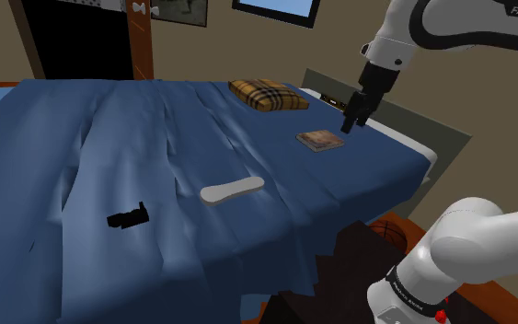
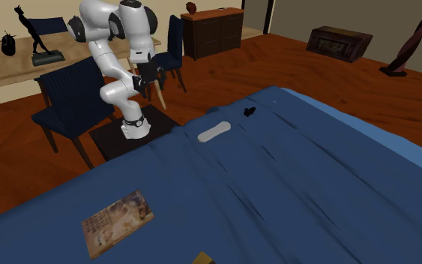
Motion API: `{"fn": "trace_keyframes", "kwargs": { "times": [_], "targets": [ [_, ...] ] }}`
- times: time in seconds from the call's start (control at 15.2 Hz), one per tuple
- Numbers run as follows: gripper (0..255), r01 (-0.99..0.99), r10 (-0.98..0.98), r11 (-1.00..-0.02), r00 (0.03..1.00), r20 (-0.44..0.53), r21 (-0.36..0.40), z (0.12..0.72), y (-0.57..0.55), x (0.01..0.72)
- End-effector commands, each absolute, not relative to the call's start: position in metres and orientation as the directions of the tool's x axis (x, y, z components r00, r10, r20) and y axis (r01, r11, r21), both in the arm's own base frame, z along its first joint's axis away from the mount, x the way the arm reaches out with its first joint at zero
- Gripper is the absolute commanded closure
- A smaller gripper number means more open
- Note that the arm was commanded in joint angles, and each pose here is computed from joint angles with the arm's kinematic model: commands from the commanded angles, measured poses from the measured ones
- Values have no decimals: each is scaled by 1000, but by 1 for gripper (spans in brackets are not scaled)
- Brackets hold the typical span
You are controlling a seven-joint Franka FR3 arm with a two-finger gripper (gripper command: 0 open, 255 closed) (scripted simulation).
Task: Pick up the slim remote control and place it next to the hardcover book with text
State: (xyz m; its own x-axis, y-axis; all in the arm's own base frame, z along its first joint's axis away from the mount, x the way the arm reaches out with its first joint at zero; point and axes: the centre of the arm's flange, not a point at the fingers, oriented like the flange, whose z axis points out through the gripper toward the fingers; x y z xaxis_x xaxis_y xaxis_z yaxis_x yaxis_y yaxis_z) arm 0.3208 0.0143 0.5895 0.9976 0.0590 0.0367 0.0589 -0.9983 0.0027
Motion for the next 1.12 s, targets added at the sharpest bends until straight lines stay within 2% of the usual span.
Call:
{"fn": "trace_keyframes", "kwargs": {
  "times": [0.0,0.53,1.06],
  "targets": [
    [0,59,59,-998,998,37,3,589,14,321],
    [0,422,422,-906,906,27,0,529,45,402],
    [0,726,726,-687,687,18,-5,468,104,466]
  ]
}}
